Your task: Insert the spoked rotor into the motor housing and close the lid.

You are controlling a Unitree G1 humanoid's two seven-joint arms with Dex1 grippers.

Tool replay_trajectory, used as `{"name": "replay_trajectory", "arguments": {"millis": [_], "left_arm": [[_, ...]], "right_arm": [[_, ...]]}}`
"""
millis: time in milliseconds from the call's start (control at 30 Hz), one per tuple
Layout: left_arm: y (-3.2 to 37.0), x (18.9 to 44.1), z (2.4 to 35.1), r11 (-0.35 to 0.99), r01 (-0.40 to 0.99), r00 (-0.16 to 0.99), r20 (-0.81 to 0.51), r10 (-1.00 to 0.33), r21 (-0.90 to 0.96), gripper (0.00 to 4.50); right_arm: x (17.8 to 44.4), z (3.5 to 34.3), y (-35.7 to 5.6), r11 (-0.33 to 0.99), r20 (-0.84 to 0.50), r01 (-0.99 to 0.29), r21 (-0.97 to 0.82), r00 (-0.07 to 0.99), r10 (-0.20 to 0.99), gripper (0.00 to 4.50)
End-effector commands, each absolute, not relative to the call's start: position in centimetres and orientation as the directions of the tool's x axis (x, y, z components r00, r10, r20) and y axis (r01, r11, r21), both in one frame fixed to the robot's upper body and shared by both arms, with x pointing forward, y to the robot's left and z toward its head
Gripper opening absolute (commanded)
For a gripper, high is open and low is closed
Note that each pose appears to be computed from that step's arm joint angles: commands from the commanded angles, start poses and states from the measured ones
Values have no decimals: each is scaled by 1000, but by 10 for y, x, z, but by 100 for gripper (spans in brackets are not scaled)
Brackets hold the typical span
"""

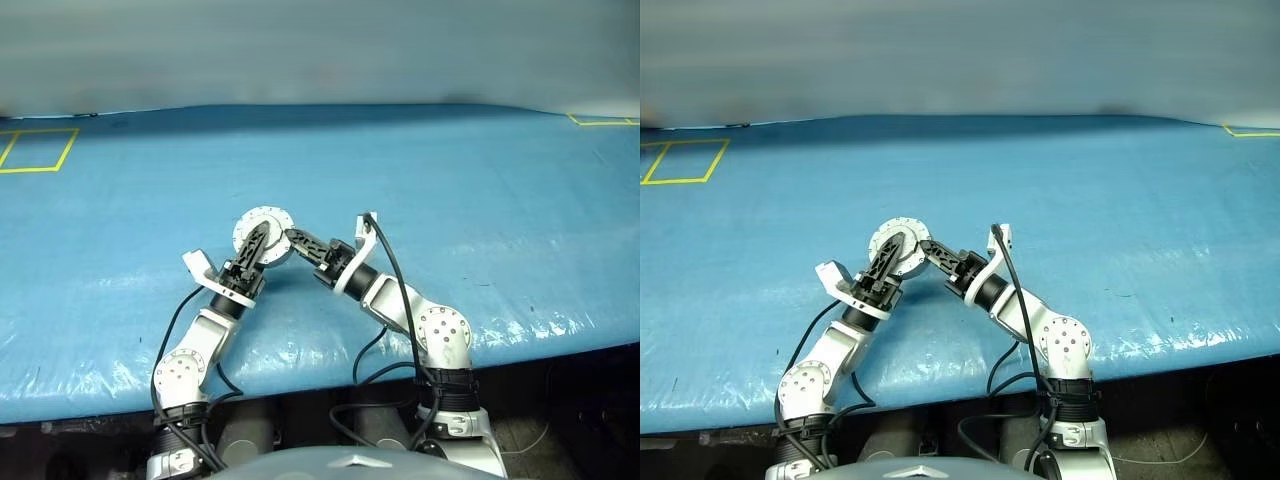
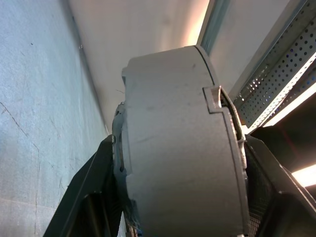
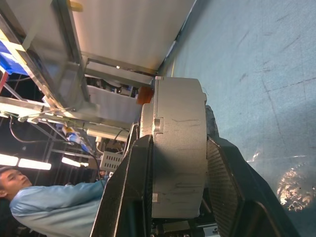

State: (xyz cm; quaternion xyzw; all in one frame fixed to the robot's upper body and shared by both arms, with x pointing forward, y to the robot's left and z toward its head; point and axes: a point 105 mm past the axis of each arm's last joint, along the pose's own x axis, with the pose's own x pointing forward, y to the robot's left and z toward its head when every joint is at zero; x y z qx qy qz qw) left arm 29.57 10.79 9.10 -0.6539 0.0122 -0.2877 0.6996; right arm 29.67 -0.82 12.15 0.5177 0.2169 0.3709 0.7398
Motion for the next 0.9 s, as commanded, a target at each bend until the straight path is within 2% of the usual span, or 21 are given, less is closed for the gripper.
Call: {"name": "replay_trajectory", "arguments": {"millis": [33, 633, 867, 900], "left_arm": [[95, 292, 109, -38, 454, 794, 423, -436, -890, 261], [98, 294, 113, -45, 467, 804, 445, -394, -883, 261], [100, 299, 108, -20, 428, 834, 403, -377, -904, 261], [100, 299, 107, -16, 425, 837, 399, -374, -905, 261]], "right_arm": [[295, 144, -1, 108, 165, -383, 917, 613, 773, 116], [297, 144, -2, 115, 165, -388, 914, 618, 768, 116], [296, 145, -1, 130, 169, -414, 901, 610, 775, 116], [296, 144, -2, 136, 166, -415, 900, 612, 773, 151]]}}
